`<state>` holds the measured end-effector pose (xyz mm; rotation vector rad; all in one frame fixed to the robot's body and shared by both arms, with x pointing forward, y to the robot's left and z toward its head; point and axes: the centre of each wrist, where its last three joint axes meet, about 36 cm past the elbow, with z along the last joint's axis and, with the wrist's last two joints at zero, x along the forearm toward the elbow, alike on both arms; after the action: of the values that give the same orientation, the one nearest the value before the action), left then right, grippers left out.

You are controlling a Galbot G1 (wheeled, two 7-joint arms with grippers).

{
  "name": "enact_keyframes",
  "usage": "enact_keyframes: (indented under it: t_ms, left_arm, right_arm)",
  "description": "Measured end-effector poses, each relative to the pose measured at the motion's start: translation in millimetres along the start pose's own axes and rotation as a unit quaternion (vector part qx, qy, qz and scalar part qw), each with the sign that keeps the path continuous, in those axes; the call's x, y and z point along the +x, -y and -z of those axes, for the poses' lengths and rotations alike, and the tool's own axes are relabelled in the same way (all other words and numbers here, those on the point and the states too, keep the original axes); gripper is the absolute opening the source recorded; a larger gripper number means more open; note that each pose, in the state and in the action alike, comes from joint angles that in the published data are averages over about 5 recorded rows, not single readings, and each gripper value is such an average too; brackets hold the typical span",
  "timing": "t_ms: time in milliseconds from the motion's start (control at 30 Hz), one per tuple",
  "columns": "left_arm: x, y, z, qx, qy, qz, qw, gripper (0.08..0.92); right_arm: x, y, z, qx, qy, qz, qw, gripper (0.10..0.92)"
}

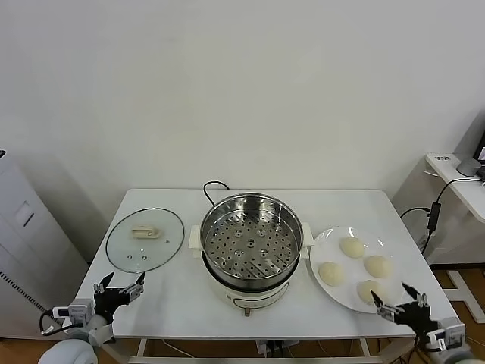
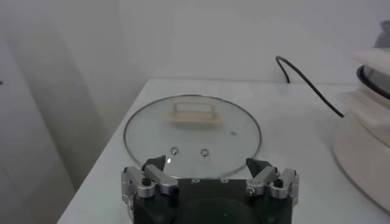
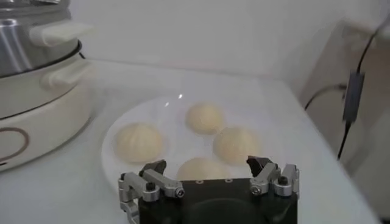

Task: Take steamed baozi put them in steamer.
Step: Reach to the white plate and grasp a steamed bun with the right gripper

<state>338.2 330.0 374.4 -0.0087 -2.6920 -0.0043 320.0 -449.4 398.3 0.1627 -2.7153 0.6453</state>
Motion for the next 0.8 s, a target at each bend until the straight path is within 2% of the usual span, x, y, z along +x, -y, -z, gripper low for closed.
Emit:
enact_keyframes:
  t_ms: [133,333,533,800]
  left_arm:
    - [-0.4,2.3,2.4,-0.002,0.003,-0.001,1.0,0.823]
    - [-3.8,6.8,4.8,-0.009,0.004,-0.003,1.0,0.823]
    - [-7.6,11.6,4.0,-0.018,0.001,-0.006,1.0,0.823]
    - [-10.3,16.3,7.3,-0.025,0.004,-0.007,1.0,0.823]
  right_arm:
    - [-24.6,16.2,14.6,0.111,0.025,-0.01,0.993,0.823]
    - [-62.4,40.1,39.5,0.253,0.039,0.009,0.967,0.823]
    - [-97.5,63.0,70.6,0.344,0.019,0.068,0.936,0.823]
    - [-138.8,89.3,116.7,0.401,-0.034,0.181,0.897,0.823]
